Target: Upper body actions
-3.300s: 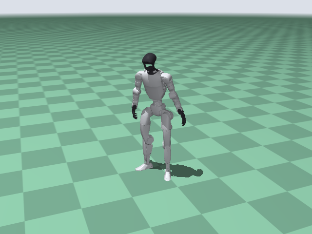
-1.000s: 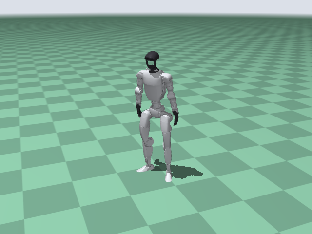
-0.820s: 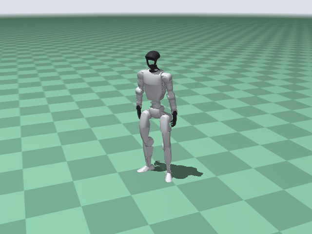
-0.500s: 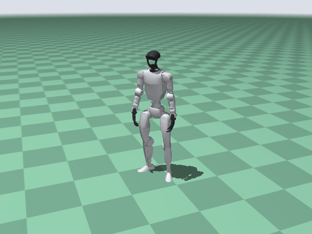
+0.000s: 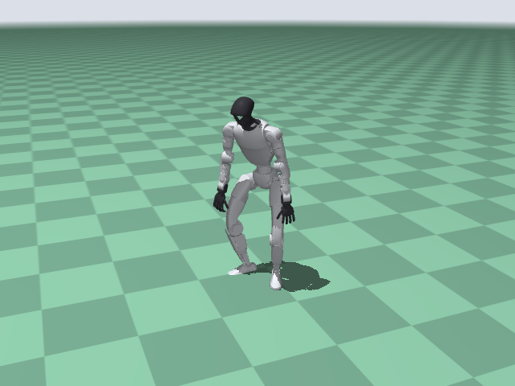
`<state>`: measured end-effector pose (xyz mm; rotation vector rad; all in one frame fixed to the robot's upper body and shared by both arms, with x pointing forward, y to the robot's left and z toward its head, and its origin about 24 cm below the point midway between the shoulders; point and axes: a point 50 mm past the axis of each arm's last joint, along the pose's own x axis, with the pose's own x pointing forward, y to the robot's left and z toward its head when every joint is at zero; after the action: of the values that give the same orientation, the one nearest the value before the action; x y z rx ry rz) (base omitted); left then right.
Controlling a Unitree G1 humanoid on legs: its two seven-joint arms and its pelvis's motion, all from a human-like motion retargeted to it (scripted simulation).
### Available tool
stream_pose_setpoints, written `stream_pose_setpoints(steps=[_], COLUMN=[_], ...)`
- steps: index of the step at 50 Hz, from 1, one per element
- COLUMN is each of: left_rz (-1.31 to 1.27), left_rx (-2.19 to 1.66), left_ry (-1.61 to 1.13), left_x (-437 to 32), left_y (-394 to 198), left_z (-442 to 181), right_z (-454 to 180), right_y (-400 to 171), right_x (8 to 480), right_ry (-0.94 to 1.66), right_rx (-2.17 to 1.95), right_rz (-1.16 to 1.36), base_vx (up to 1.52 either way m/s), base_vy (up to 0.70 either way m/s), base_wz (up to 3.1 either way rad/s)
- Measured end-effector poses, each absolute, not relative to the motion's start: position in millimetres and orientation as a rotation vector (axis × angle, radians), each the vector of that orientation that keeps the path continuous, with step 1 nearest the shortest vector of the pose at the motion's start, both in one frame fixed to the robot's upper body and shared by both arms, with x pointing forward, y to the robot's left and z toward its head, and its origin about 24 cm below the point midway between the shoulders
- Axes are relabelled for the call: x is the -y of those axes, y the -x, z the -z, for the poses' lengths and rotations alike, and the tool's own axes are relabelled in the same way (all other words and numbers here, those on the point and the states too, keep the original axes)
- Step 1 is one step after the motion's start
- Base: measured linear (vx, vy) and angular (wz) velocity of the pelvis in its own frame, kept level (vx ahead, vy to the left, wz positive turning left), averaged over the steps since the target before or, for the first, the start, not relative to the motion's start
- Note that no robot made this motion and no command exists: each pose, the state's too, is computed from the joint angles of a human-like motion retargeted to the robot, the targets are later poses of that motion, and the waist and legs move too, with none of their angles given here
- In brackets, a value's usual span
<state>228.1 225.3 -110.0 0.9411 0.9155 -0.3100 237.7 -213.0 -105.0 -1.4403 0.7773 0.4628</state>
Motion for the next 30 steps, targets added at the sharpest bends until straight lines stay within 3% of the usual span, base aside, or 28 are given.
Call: stream_pose_setpoints(steps=[3,7,13,23,30], left_rz=[0.327,0.272,0.298,0.265,0.326], left_rx=[-0.981,-0.991,-0.956,-0.906,-1.091], left_ry=[-1.087,-1.028,-0.93,-1.096,-0.9], left_x=[-227,-218,-214,-225,-218], left_y=[-234,-239,-243,-232,-190], left_z=[107,105,104,108,134], right_z=[105,103,102,116,136], right_y=[-239,-241,-243,-221,-182], right_x=[214,212,210,220,222], right_ry=[1.555,1.598,1.561,1.397,1.294], right_rx=[-0.8,-0.733,-0.761,-0.931,-1.056], right_rz=[-0.507,-0.474,-0.481,-0.439,-0.466], base_vx=[-0.08,0.0,0.0,0.01,0.11], base_vy=[-0.01,0.0,0.0,0.0,0.04], base_wz=[0.08,0.0,0.0,0.01,0.13])
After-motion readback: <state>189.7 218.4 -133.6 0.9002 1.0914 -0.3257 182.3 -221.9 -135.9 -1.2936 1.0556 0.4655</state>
